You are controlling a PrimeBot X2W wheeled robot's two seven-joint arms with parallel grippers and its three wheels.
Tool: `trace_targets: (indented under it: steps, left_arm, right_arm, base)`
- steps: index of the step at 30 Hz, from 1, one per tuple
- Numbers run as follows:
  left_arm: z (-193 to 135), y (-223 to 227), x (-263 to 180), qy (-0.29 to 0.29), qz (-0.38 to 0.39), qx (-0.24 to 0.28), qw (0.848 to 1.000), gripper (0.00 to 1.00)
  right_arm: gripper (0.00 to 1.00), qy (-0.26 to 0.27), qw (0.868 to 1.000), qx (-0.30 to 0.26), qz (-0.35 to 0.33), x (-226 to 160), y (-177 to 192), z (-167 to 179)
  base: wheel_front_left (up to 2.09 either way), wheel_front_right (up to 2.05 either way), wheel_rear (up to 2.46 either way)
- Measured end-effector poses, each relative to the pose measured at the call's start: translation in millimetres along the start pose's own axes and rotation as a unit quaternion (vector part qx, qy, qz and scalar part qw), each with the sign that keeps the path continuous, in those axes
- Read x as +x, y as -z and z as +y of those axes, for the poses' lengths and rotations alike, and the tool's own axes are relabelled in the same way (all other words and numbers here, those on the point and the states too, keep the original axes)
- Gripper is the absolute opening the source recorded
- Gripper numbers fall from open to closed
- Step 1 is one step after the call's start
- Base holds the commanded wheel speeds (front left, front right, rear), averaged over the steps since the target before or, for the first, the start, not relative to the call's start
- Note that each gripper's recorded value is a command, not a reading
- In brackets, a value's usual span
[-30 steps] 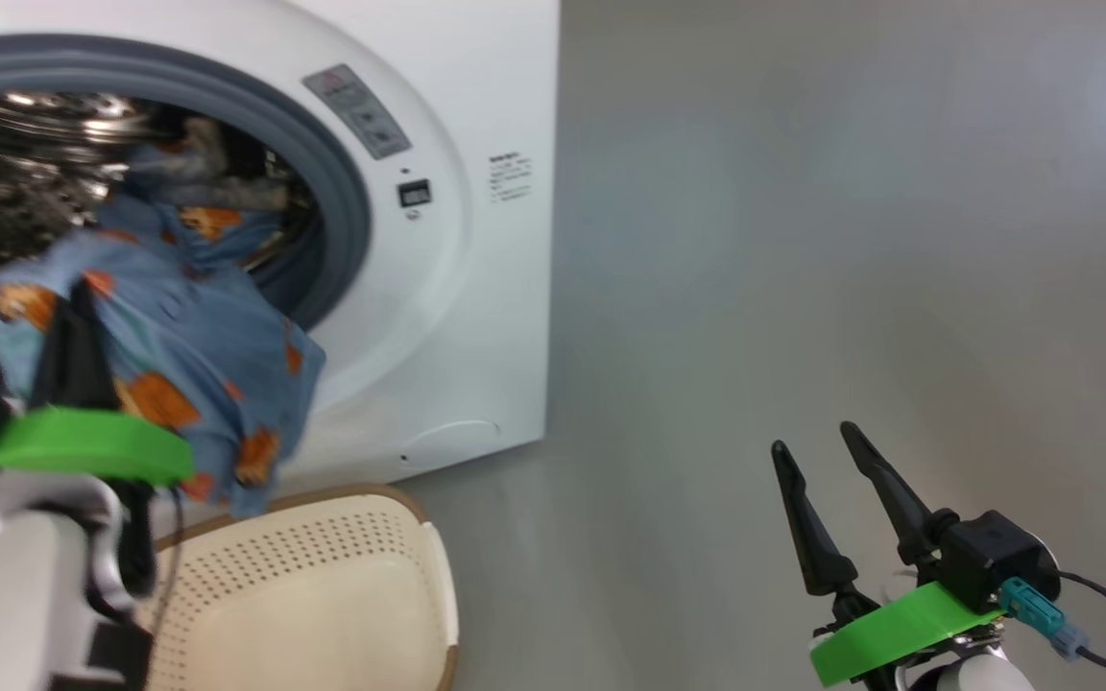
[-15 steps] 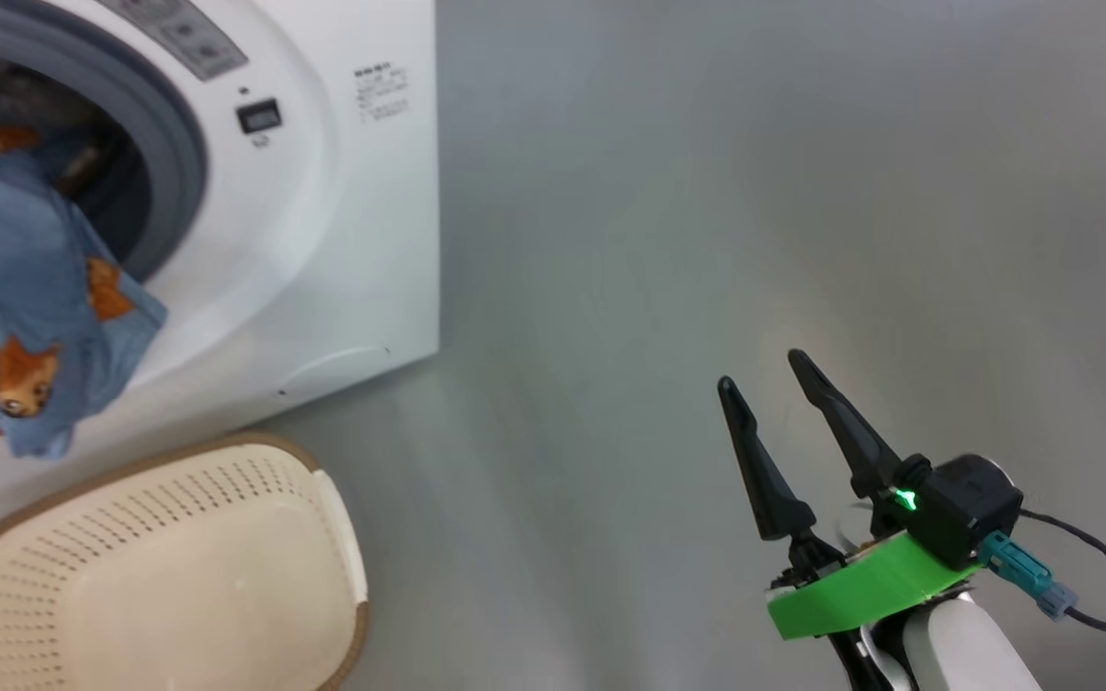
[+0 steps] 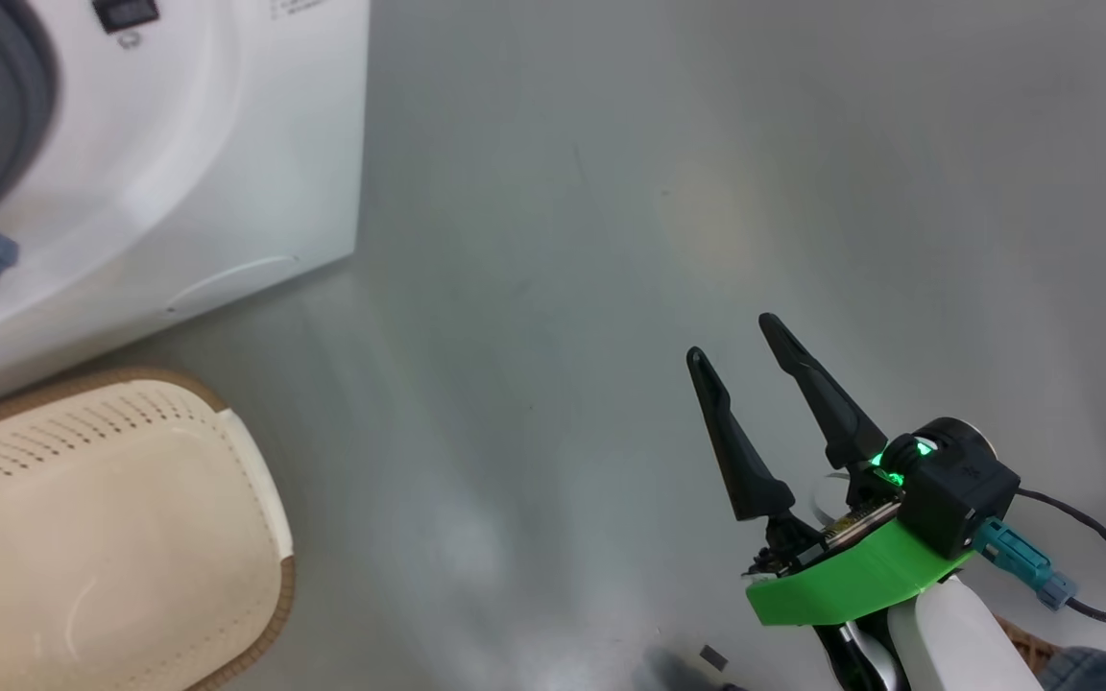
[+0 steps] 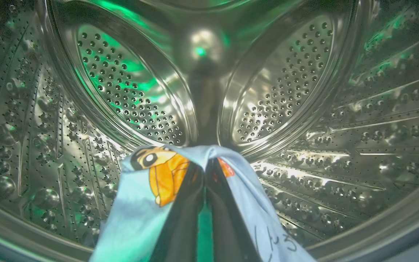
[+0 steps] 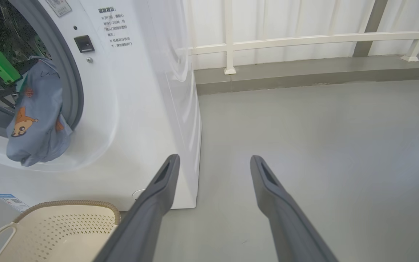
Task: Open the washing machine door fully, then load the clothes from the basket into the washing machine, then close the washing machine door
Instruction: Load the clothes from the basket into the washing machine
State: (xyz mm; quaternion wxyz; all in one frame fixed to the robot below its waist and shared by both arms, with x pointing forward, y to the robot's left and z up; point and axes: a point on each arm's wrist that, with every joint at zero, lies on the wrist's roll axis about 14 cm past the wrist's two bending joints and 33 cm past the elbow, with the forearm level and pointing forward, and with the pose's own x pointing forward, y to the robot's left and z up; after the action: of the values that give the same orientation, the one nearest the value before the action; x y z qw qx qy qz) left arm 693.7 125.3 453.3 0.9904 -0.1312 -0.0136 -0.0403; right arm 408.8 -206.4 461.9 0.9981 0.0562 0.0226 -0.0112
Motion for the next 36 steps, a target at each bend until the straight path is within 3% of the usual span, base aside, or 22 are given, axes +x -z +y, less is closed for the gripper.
trace_targets:
  steps: [14, 23, 34, 36]
  left_arm:
    - [3.8, -5.0, 60.3, -0.006, -0.034, -0.028, 0.999, 0.0]
    - [4.2, -42.9, 75.9, -0.018, -0.094, -0.062, 0.993, 0.0]
    - [-5.0, -11.8, 69.6, 0.002, -0.036, -0.005, 0.999, 0.0]
    - [-3.8, -8.3, 67.6, 0.002, -0.027, 0.002, 1.0, 0.16]
  right_arm:
    - [1.0, 0.01, 0.999, -0.005, 0.038, 0.6, 25.3, -4.2]
    - [1.0, 0.019, 0.999, -0.005, 0.051, -6.9, 31.2, -6.8]
    - [1.0, 0.011, 0.999, 0.001, 0.048, -4.4, 31.5, -1.6]
    - [1.0, 0.008, 0.999, 0.003, 0.048, -3.5, 32.3, 0.0]
  base:
    - [0.0, 0.0, 0.0]
    - [0.0, 0.0, 0.0]
    - [0.0, 0.0, 0.0]
    - [0.0, 0.0, 0.0]
